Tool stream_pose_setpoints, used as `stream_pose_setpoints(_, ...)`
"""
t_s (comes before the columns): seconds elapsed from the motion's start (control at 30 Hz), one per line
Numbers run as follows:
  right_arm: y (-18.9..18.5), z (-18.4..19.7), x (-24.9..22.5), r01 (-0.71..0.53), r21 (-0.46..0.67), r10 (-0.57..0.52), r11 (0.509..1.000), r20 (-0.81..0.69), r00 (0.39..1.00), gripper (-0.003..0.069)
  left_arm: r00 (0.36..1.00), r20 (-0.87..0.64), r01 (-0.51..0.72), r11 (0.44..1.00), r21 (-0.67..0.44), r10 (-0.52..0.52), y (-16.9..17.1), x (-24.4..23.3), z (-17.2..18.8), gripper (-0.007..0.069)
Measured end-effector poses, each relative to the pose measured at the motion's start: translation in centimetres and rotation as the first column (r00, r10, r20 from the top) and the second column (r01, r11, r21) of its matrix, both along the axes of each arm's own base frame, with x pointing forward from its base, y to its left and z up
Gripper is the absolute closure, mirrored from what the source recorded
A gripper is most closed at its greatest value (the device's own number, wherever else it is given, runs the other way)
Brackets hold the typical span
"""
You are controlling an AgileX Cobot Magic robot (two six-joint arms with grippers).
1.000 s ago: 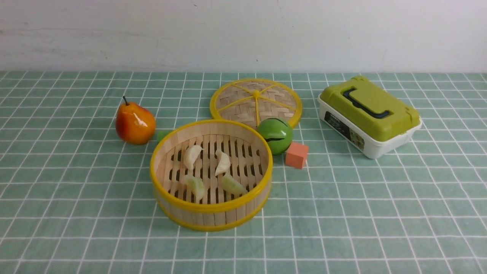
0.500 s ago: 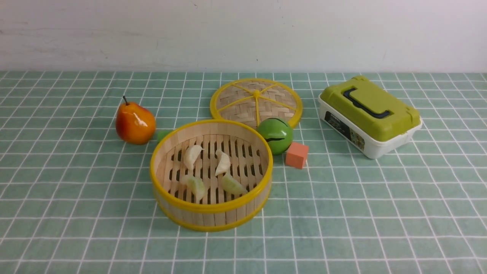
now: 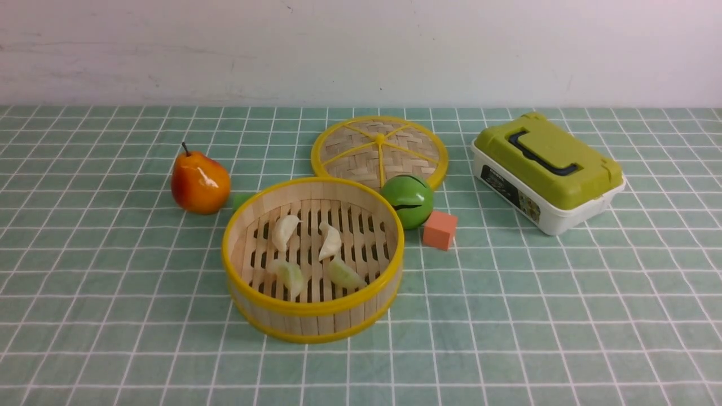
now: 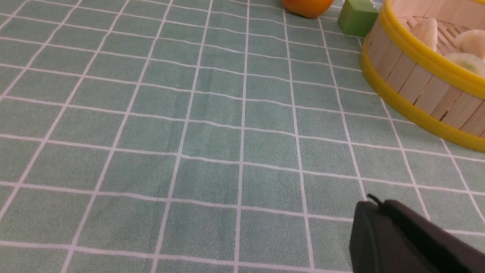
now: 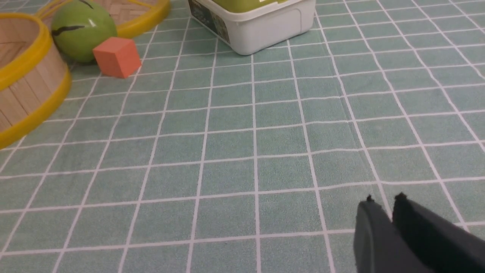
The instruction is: Put the dumplings into the steamer on the table with the blue tablecloth.
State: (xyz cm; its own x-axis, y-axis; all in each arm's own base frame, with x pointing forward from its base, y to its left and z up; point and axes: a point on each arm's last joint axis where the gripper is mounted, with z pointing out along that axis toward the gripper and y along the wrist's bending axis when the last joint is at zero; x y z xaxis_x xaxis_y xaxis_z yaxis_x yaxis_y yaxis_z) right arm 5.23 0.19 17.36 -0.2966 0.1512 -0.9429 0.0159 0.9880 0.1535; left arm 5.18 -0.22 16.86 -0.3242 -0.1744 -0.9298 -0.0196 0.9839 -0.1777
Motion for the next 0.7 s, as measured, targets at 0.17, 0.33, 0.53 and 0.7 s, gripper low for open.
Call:
stream_pose_setpoints(0.17, 0.00, 0.00, 0.00, 0.000, 0.000, 0.000, 1.000, 0.000, 1.000, 0.0577, 1.000, 0.000, 0.000, 1.000, 0.000, 0.000, 0.00, 0.00, 0.00, 0.0639)
stream_pose_setpoints(0.33, 0.00, 0.00, 0.00, 0.000, 0.000, 0.000, 1.000, 0.000, 1.000, 0.0571, 1.000, 0.000, 0.000, 1.000, 0.000, 0.000, 0.00, 0.00, 0.00, 0.0636)
stream_pose_setpoints(0.53, 0.00, 0.00, 0.00, 0.000, 0.000, 0.000, 1.000, 0.000, 1.000, 0.0562, 1.000, 0.000, 0.000, 1.000, 0.000, 0.000, 0.00, 0.00, 0.00, 0.0631)
stream_pose_setpoints(0.7, 0.00, 0.00, 0.00, 0.000, 0.000, 0.000, 1.000, 0.000, 1.000, 0.0555, 1.000, 0.000, 0.000, 1.000, 0.000, 0.000, 0.00, 0.00, 0.00, 0.0628)
